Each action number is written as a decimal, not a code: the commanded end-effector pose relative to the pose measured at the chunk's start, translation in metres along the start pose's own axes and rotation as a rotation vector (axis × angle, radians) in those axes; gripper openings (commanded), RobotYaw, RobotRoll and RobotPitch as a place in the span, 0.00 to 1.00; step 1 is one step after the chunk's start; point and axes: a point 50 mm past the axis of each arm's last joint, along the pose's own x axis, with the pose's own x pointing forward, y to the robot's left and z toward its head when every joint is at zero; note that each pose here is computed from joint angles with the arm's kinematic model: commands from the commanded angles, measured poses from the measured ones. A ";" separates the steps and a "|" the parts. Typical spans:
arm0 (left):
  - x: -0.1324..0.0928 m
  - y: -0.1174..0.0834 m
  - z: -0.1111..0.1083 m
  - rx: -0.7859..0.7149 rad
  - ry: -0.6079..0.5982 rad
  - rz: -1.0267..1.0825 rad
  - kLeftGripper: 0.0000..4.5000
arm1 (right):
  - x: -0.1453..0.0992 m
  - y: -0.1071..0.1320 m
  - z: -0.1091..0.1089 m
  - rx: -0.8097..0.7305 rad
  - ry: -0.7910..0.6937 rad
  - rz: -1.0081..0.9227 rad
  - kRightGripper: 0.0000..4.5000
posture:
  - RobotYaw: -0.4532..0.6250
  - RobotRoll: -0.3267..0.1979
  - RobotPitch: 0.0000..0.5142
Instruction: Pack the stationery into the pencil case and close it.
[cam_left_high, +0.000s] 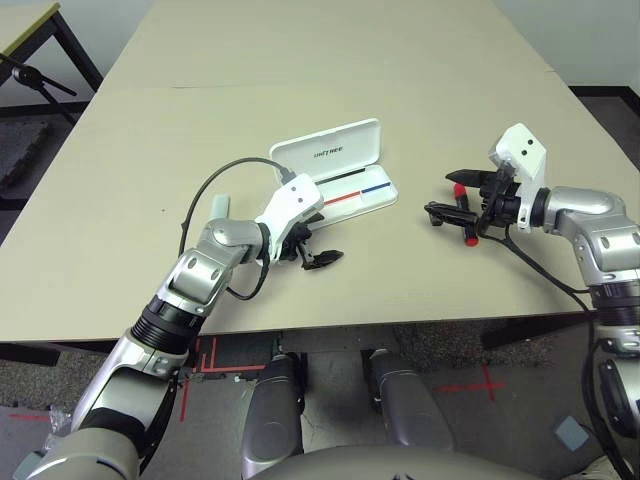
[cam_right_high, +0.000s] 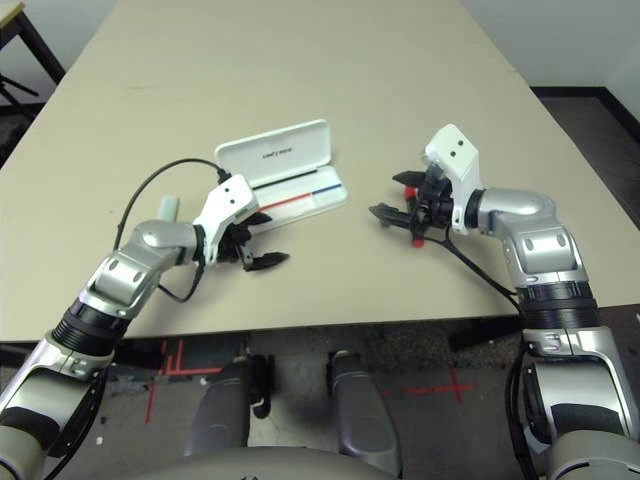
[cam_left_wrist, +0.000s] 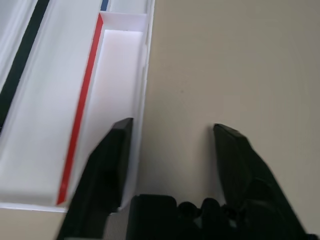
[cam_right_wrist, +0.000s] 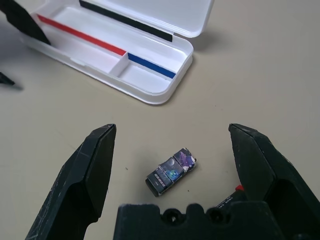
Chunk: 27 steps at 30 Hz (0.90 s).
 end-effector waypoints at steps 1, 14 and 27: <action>0.000 0.002 0.000 -0.013 0.001 -0.015 0.44 | -0.004 0.001 0.009 0.068 -0.086 0.009 1.00 | 0.25 0.62 0.33; -0.005 0.010 0.001 0.079 0.008 -0.009 0.00 | -0.025 0.012 0.016 0.154 -0.039 0.147 1.00 | 0.26 0.62 0.32; -0.032 0.000 -0.001 0.285 0.035 -0.196 0.00 | -0.017 0.019 0.013 0.158 -0.014 0.199 1.00 | 0.27 0.62 0.32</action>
